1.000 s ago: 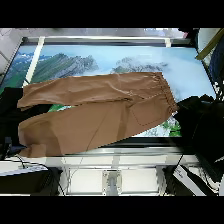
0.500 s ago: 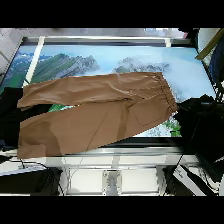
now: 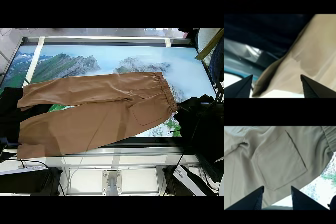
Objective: Fold the clothes and pants, and hang the long-sleeved shirts on hangers.
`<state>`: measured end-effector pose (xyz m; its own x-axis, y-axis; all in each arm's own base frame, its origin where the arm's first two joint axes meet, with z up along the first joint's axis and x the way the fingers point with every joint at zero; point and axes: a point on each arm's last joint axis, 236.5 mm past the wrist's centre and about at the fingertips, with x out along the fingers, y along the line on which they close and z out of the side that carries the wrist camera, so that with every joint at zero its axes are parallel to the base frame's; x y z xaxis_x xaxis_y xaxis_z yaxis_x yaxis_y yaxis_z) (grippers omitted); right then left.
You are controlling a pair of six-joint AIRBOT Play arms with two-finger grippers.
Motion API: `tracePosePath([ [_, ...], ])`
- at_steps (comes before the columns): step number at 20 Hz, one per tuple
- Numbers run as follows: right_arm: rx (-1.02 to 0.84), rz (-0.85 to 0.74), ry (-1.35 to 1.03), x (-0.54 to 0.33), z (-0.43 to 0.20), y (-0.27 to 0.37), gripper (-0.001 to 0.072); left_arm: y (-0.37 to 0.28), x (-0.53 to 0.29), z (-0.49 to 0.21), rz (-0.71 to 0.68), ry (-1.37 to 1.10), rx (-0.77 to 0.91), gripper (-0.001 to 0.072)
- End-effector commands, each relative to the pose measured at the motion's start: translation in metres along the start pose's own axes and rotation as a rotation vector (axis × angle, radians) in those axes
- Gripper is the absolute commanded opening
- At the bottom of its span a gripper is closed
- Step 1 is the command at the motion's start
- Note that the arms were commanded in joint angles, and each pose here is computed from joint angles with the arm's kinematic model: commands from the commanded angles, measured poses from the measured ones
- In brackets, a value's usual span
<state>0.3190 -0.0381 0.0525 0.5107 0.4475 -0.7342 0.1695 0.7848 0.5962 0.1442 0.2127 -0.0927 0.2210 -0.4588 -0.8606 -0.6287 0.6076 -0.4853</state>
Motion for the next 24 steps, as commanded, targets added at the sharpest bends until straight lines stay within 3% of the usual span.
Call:
tracePosePath([
  [1,0.003,0.000,-0.001,0.000,0.000,0.000,0.0387,-0.012,0.004,-0.001,-0.040,0.019,0.020,0.0658],
  [8,0.003,0.000,-0.001,0.000,0.000,0.000,0.0387,-0.010,0.016,-0.028,-0.034,0.118,0.016,0.0649],
  [10,0.003,0.000,-0.001,0.000,0.000,0.000,0.0387,-0.015,0.017,-0.035,-0.055,0.148,0.016,0.0550],
  [13,0.000,-0.002,-0.003,0.000,0.000,-0.001,0.0387,-0.022,0.019,-0.033,-0.085,0.137,0.010,0.0549],
  [14,-0.001,-0.006,-0.009,0.000,0.002,-0.001,0.0387,-0.025,0.021,-0.034,-0.093,0.142,0.011,0.0508],
  [15,-0.001,-0.009,-0.017,0.000,0.004,-0.002,0.0387,-0.026,0.025,-0.036,-0.091,0.153,0.014,0.0331],
  [16,-0.001,-0.012,-0.024,0.000,0.006,-0.003,0.0387,-0.027,0.029,-0.037,-0.089,0.155,0.018,0.0089],
  [17,0.000,-0.012,-0.024,0.000,0.006,-0.003,0.0387,-0.030,0.031,-0.038,-0.092,0.164,0.028,0.0011],
  [22,-0.007,-0.031,-0.014,0.000,0.003,-0.007,0.0387,-0.034,0.034,-0.039,-0.060,0.198,0.072,0.0029],
  [23,-0.007,-0.031,-0.010,0.000,0.002,-0.007,0.0387,-0.029,0.031,-0.040,-0.037,0.208,0.075,0.0228],
  [24,-0.007,-0.029,-0.005,0.000,0.001,-0.007,0.0387,-0.019,0.023,-0.041,0.013,0.227,0.077,0.0555],
])
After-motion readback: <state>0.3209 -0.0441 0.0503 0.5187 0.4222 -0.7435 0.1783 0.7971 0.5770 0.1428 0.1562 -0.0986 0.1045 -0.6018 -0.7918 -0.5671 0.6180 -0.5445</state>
